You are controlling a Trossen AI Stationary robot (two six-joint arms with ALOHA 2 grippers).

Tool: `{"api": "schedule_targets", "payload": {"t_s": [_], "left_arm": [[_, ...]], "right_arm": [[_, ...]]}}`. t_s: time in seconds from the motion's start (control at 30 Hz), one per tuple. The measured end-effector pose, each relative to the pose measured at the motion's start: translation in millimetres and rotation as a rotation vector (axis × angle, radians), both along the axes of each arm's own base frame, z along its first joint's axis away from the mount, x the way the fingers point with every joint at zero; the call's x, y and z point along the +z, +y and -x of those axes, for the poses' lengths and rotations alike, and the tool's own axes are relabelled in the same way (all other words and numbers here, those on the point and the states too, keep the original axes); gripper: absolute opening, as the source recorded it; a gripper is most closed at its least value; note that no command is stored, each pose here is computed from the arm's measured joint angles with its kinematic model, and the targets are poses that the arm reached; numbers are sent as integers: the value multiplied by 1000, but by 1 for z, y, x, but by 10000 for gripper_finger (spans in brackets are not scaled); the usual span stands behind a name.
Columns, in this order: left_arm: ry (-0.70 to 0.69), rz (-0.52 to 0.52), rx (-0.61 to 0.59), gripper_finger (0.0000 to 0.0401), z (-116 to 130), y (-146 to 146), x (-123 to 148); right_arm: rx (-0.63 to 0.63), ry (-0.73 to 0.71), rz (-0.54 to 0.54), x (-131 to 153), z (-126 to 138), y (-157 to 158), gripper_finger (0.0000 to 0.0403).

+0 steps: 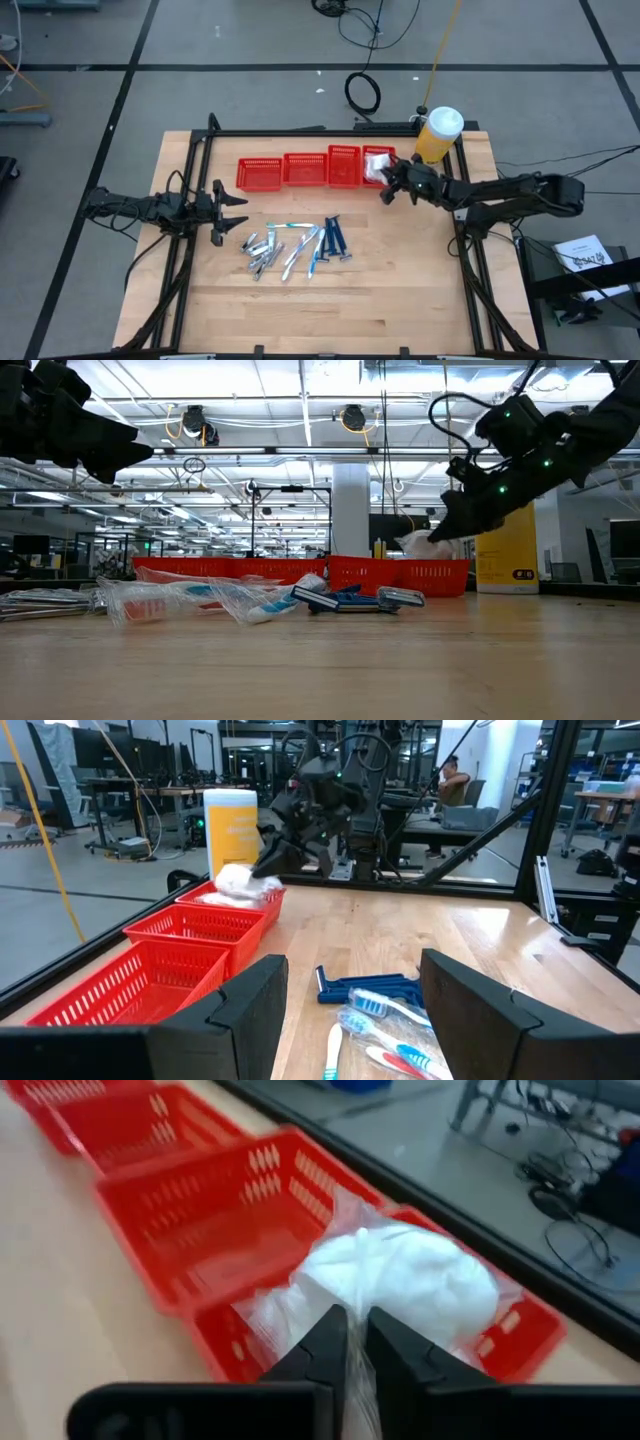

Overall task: Pick & Place Travel size toiletries
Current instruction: Put the vanity pack into the vertical right red bin

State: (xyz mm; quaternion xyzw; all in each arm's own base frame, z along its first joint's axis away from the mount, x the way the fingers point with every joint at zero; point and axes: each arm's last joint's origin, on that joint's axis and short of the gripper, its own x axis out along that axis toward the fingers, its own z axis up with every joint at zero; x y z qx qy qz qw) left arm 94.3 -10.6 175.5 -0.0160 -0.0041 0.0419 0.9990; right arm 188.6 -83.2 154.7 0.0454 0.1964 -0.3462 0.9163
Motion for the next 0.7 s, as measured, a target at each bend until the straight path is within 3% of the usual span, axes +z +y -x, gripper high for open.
{"api": "schedule_targets", "payload": {"t_s": [0.27, 0.57, 0.7], "left_arm": [[0, 0, 0, 225, 0, 0, 0], [0, 0, 0, 225, 0, 0, 0], [0, 0, 0, 225, 0, 0, 0]], "right_arm": [[37, -112, 42, 20, 2, 9, 59], [4, 40, -11, 3, 7, 3, 75], [63, 39, -41, 1, 6, 5, 109]]}}
